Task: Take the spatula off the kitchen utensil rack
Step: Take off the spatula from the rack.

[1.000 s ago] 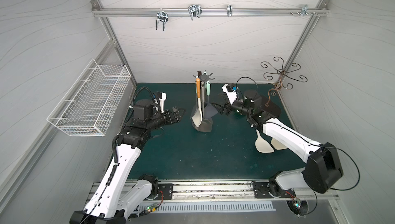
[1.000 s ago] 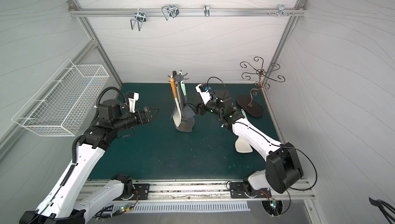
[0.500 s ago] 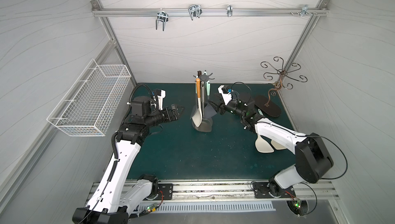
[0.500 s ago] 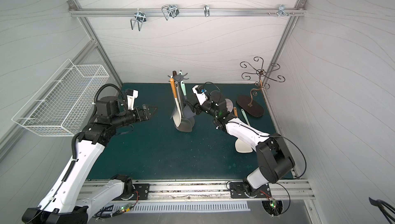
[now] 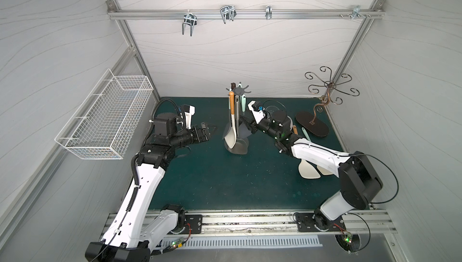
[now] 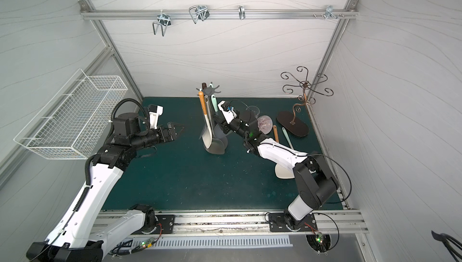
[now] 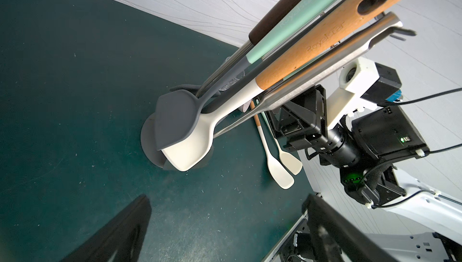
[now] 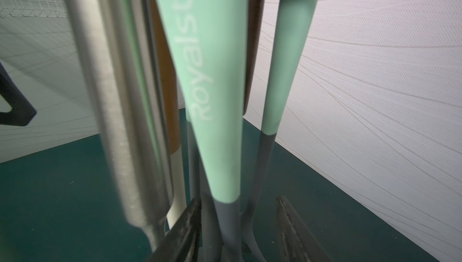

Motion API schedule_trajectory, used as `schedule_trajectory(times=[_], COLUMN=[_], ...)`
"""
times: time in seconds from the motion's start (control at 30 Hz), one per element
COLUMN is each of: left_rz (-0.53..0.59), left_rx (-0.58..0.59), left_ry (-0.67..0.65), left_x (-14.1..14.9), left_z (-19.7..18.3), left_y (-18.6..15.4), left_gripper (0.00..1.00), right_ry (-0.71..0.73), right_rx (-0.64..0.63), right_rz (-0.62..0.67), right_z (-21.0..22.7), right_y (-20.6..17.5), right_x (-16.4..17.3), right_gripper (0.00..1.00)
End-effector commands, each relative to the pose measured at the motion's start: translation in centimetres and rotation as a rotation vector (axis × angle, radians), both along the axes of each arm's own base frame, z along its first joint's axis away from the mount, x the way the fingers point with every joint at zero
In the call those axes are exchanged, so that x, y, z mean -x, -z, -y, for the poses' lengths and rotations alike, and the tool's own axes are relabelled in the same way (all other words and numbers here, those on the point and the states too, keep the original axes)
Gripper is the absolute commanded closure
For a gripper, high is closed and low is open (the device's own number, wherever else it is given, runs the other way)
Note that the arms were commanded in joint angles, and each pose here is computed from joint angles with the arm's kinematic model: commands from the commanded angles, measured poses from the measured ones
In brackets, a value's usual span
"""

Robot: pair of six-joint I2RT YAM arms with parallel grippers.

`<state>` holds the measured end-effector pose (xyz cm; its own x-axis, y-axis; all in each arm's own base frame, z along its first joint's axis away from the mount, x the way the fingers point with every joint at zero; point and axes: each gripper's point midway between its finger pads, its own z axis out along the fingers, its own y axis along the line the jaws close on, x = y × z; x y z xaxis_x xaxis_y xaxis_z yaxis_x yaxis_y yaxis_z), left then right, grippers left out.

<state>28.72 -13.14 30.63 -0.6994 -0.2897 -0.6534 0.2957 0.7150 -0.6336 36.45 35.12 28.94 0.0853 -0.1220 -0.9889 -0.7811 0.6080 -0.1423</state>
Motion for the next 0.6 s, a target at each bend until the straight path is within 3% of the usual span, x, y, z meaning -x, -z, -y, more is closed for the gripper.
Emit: schedule_trajectory(times=[0.0,0.17,0.57], left_rz=[0.061,0.06,0.059], left_rx=[0.015,0.026,0.031], left_ry=[0.016,0.024,0.03], left_x=[-0.14,-0.14,-0.09], left_z=[0.19,0.37,0.45], left_y=[-1.42,-1.29,-1.17], left_gripper=[0.0,0.0,0.0], right_ry=[0.042,0.066,0.082], right_rx=[-0.007,0.002,0.007], right_rz=[0.072,0.077,0.09], right_z=[-0.26,-0.59,-0.39], right_y=[-1.63,-1.6,-1.74], right_x=[-0.63,-1.06,-0.69], right_gripper=[0.52,0.54,0.69])
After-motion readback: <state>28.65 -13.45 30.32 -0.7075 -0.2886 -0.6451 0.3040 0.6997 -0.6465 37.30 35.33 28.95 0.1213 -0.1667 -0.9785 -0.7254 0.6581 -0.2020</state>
